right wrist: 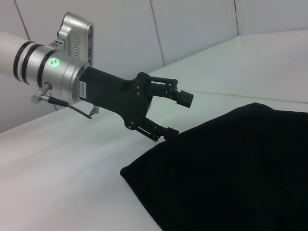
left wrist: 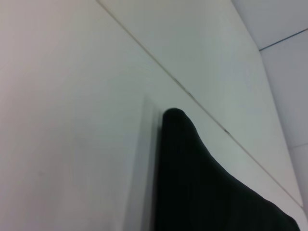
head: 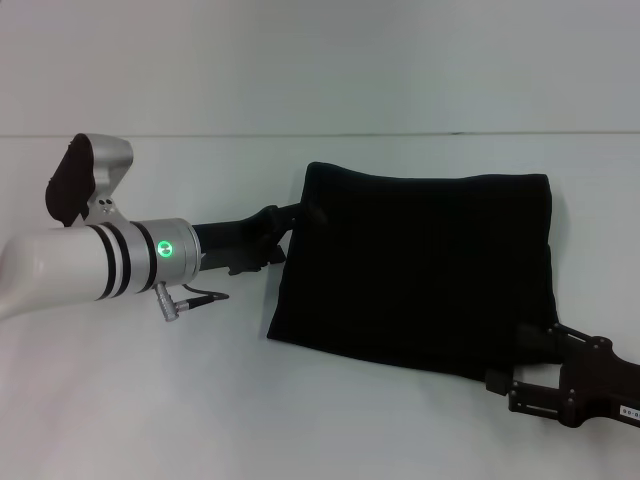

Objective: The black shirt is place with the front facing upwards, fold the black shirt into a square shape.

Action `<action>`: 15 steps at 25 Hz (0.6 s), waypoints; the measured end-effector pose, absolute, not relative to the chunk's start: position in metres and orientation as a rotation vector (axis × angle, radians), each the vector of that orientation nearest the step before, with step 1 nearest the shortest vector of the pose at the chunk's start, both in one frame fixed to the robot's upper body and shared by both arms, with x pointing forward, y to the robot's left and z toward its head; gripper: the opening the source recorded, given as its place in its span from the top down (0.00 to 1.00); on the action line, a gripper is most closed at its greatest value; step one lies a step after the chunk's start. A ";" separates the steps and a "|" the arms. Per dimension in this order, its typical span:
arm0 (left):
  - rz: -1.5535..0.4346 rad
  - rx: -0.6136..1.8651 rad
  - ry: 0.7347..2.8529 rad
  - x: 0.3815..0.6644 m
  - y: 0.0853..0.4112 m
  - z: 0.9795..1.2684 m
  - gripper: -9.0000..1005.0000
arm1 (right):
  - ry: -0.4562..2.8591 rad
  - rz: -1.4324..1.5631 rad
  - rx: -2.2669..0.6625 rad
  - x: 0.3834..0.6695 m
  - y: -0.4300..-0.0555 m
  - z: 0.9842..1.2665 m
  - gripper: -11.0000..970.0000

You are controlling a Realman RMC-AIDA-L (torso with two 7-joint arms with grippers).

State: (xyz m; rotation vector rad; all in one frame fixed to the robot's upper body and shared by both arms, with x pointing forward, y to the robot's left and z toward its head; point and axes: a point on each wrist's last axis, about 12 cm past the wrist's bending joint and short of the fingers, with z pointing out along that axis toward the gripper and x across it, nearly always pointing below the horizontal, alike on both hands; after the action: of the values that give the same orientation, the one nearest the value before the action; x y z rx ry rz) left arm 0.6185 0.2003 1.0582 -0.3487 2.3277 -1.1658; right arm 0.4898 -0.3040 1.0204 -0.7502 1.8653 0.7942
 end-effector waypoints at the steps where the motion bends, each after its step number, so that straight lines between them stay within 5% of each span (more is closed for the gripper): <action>1: -1.155 -0.350 2.329 0.619 0.200 1.058 0.04 | 1.865 0.796 -0.750 0.490 -0.304 1.020 0.06; 15: -1.115 -0.188 2.357 0.621 0.178 1.060 0.04 | 1.855 0.820 -0.761 0.490 -0.301 1.022 0.06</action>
State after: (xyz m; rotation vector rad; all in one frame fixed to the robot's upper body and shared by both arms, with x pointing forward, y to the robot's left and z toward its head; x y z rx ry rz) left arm 0.6213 0.1780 1.0605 -0.1881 2.3568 -1.1154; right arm 0.4900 -0.3013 1.0221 -0.7614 1.8554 0.8197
